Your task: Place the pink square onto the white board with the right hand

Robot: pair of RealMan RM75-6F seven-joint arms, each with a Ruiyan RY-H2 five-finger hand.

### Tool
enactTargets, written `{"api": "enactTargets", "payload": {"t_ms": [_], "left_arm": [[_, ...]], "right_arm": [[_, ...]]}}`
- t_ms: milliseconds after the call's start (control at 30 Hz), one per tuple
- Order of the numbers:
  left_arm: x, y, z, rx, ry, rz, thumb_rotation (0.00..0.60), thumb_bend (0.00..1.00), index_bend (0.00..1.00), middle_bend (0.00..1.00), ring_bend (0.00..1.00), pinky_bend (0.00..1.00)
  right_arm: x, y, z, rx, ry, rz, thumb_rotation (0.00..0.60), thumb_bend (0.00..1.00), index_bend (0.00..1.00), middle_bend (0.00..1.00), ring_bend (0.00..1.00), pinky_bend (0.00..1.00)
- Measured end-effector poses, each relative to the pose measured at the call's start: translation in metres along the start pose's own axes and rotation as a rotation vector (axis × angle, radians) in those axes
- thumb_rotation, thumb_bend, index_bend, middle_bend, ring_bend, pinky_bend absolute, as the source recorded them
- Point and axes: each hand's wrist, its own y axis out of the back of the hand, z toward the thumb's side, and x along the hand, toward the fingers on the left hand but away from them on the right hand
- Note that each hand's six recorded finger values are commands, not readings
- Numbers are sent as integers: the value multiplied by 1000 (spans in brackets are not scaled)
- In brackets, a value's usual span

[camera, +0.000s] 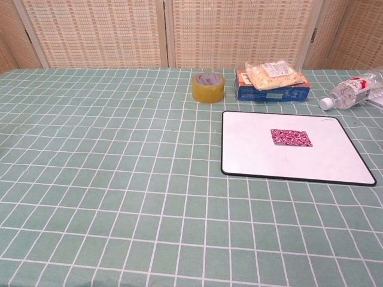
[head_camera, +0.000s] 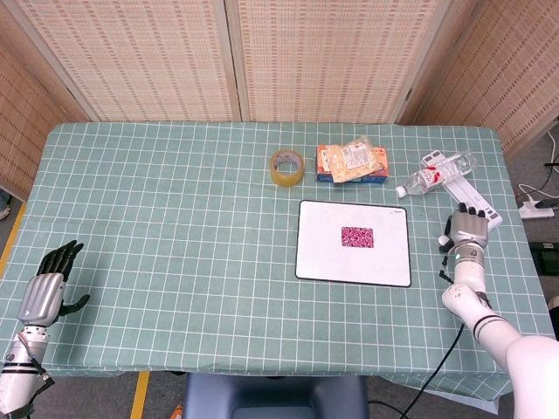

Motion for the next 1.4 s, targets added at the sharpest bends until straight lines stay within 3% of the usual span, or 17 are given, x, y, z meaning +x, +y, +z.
{"api": "enactTargets", "payload": {"t_ms": [967,1400], "left_arm": [[0,-2,0,-5,-4,-7,600,187,0,0,0,0],[-1,2,1,-21,-14,1,600,187,0,0,0,0]], "right_arm": [[0,2,4,-19,6,-1,600,203,600,0,0,0],[27,21,47,-56,116,-39,600,208,604,0,0,0]]}}
